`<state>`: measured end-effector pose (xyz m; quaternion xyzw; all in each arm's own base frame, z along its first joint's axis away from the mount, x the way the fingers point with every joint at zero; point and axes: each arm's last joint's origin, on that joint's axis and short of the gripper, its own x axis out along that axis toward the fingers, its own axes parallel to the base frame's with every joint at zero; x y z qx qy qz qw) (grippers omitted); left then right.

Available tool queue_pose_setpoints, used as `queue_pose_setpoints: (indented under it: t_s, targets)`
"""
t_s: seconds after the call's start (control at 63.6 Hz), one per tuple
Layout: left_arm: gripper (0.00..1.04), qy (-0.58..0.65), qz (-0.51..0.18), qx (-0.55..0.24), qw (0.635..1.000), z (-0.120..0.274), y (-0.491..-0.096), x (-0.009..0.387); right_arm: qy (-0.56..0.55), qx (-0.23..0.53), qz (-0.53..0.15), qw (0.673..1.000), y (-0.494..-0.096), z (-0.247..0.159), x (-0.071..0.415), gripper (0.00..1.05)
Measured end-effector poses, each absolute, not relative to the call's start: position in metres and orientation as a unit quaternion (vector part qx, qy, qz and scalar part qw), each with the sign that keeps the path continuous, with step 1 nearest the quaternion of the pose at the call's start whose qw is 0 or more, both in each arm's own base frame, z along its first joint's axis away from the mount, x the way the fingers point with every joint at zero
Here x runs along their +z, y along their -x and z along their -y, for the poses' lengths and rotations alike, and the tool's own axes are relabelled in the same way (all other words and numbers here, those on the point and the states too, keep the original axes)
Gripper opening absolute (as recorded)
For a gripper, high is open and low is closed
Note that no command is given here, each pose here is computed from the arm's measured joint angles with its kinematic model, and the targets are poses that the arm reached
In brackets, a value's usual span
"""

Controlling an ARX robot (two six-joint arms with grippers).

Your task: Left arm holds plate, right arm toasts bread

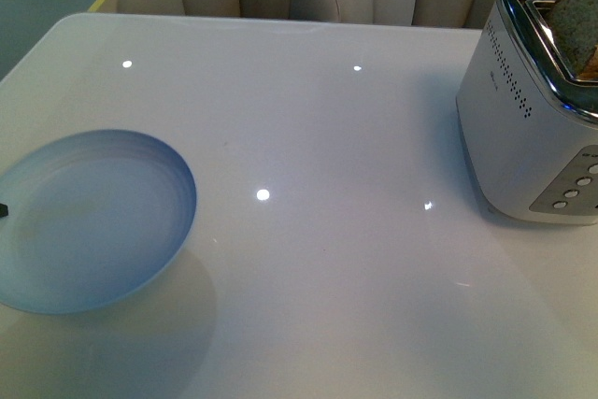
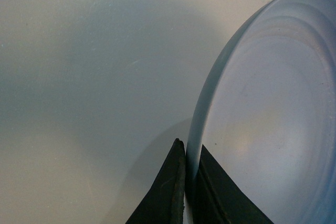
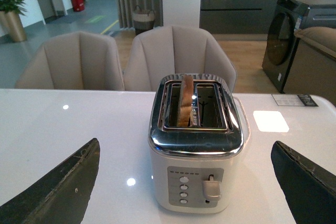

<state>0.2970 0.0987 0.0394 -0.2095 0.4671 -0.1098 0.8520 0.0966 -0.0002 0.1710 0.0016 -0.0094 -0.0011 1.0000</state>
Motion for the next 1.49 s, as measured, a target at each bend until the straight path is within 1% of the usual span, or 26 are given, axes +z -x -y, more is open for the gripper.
queue_pose_setpoints:
  t_s: [0.267, 0.55, 0.928, 1.132, 1.494]
  targets:
    - [0.03, 0.201, -0.460, -0.114, 0.857, -0.104, -0.312, 0.021, -0.002, -0.001, 0.009, 1.000, -0.097, 0.000, 0.171, 0.96]
    - [0.03, 0.193, -0.470, -0.113, 0.854, -0.105, -0.327, 0.000, -0.002, -0.001, 0.009, 1.000, -0.097, 0.000, 0.171, 0.96]
    - [0.03, 0.194, -0.472, -0.124, 0.851, -0.099, -0.345, -0.014, -0.002, -0.001, 0.009, 1.000, -0.097, 0.000, 0.171, 0.96]
    - [0.03, 0.203, -0.479, -0.124, 0.845, -0.096, -0.348, -0.026, -0.002, -0.001, 0.009, 1.000, -0.097, 0.000, 0.171, 0.96]
    - [0.03, 0.207, -0.480, -0.125, 0.843, -0.095, -0.349, -0.031, -0.002, -0.001, 0.009, 1.000, -0.097, 0.000, 0.171, 0.96]
